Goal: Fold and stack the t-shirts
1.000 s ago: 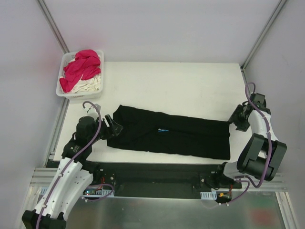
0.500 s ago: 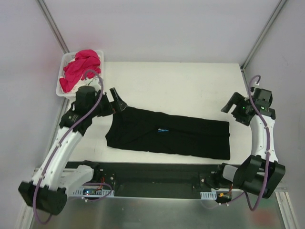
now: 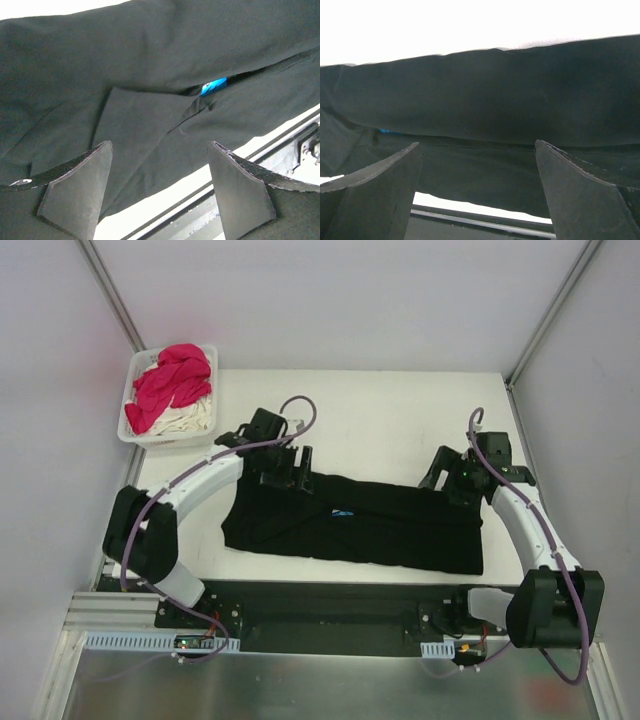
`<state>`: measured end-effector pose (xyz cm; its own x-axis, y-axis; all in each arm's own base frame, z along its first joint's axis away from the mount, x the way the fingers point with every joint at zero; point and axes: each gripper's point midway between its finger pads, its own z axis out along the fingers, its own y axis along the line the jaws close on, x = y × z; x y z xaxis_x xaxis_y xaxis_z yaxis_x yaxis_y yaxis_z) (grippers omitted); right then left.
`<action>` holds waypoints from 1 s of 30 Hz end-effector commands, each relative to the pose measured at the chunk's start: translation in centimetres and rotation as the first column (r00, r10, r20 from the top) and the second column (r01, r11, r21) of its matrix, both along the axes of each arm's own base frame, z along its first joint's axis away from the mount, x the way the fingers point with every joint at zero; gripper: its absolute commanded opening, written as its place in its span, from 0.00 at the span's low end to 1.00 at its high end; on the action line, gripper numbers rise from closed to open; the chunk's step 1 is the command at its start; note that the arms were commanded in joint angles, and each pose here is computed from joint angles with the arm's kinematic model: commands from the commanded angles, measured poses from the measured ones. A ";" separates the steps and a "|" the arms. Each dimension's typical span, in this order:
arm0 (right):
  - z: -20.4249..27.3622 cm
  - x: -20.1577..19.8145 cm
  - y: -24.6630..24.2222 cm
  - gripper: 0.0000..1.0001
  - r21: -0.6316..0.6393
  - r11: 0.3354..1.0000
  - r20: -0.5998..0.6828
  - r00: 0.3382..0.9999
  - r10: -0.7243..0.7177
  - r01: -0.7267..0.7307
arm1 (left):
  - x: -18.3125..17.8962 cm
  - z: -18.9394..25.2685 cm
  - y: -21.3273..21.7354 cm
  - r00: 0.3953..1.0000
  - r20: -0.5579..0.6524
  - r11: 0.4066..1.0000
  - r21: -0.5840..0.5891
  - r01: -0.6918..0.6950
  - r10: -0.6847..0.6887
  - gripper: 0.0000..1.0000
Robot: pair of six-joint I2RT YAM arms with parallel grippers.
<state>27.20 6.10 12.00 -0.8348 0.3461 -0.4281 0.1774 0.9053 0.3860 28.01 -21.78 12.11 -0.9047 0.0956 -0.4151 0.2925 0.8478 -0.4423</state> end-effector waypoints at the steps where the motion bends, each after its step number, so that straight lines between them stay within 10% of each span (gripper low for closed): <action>1: 0.5 0.6 -0.9 0.96 -0.042 0.997 0.021 0.998 -0.058 0.059 | 3.2 0.0 -2.0 0.992 0.101 0.997 0.021 0.073 -0.074 0.76; 30: 0.7 -0.2 -2.9 0.96 -0.153 0.985 -0.026 0.996 -0.082 0.077 | 2.9 -6.4 -2.1 1.000 -0.022 1.000 -0.005 0.014 -0.014 0.51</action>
